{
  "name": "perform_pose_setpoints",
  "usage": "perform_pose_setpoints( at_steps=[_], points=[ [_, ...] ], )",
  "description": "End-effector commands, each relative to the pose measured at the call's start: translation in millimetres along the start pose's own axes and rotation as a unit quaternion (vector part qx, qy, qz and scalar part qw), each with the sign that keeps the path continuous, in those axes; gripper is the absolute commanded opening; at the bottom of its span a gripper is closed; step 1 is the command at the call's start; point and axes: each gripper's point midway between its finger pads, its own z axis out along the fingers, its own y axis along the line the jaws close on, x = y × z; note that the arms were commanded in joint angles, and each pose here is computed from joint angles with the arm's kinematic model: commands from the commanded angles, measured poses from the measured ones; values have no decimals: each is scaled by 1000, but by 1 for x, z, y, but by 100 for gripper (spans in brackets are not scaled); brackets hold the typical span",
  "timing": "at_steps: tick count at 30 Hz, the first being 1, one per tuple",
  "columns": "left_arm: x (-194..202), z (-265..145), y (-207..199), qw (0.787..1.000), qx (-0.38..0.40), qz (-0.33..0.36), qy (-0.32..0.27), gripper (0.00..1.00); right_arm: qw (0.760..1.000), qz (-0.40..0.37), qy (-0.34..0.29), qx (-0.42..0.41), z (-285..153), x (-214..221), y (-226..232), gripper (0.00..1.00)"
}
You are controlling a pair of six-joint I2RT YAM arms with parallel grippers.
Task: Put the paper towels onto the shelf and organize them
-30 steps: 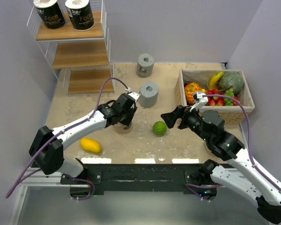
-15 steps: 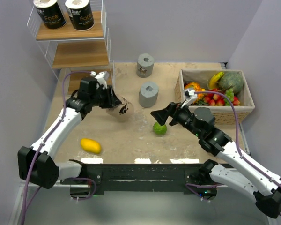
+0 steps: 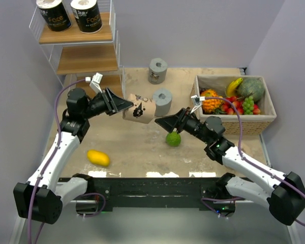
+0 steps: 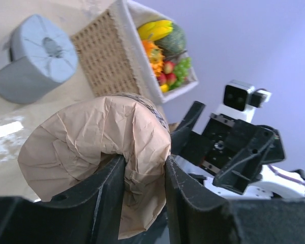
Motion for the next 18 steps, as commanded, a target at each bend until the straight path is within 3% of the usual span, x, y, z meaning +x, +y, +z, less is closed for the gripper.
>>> perform_pose_setpoints(
  at_steps=[1,18],
  points=[
    [-7,-12,-50,995,102,7,-4,39,994,-6,-46,-98,-1,-28,47,96],
    [-7,-20,-73,988,153,-5,-5,42,994,13,-39,-104,22,-31,46,95]
  ],
)
